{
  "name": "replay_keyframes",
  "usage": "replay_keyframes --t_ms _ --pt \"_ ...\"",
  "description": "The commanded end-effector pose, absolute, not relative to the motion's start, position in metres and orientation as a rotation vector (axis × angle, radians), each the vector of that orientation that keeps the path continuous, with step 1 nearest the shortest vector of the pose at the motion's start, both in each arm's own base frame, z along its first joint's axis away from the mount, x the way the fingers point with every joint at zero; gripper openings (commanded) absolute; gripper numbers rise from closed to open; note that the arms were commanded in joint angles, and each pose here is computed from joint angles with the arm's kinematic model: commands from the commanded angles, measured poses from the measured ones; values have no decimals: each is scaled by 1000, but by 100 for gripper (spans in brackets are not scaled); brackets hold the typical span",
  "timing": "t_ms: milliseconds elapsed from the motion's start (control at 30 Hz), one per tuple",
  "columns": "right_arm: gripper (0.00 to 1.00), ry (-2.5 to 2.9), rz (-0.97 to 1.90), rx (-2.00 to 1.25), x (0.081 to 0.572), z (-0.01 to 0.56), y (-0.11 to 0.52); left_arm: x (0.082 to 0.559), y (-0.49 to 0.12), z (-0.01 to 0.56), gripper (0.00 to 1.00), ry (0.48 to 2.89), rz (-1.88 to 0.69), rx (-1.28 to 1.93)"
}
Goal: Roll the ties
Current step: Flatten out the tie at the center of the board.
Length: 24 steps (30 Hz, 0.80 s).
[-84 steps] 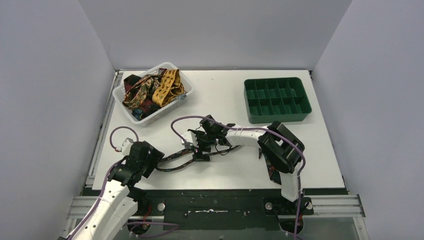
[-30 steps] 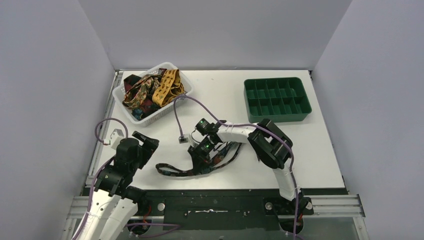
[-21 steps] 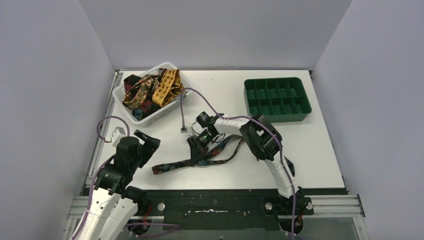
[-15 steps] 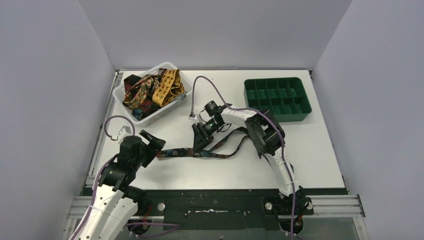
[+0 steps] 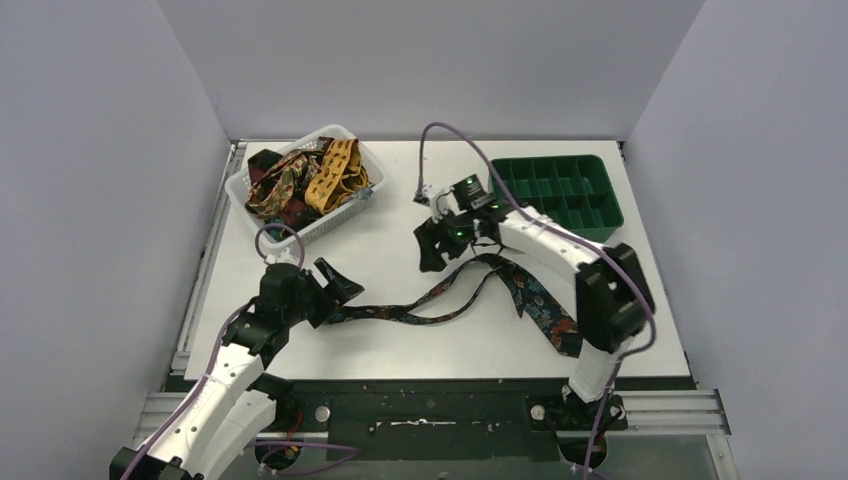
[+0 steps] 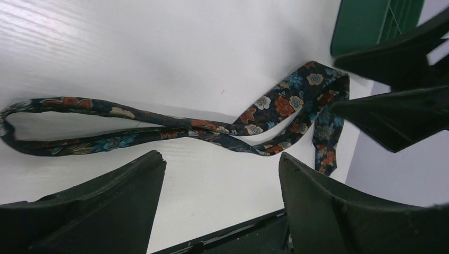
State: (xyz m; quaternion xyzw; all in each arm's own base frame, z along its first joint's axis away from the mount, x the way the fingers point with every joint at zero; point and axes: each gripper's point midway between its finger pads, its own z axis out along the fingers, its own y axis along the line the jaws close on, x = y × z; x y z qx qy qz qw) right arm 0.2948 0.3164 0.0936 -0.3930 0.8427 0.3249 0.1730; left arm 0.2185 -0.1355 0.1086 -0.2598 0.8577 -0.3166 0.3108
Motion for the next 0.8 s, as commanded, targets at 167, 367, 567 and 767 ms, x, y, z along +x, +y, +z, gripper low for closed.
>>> replay_keyframes --t_ms 167,367,567,767 --pt "100 2020 62 -914 363 138 182 222 -166 125 75 2207 -1025 -493" --pt "100 1928 201 -1539 310 90 191 214 -166 118 75 2242 -1014 -464" --pt "100 1741 268 -1762 296 88 192 208 -161 116 75 2241 -990 -458" --pt "100 1679 281 -1833 286 79 194 206 -161 111 75 2245 -997 -466"
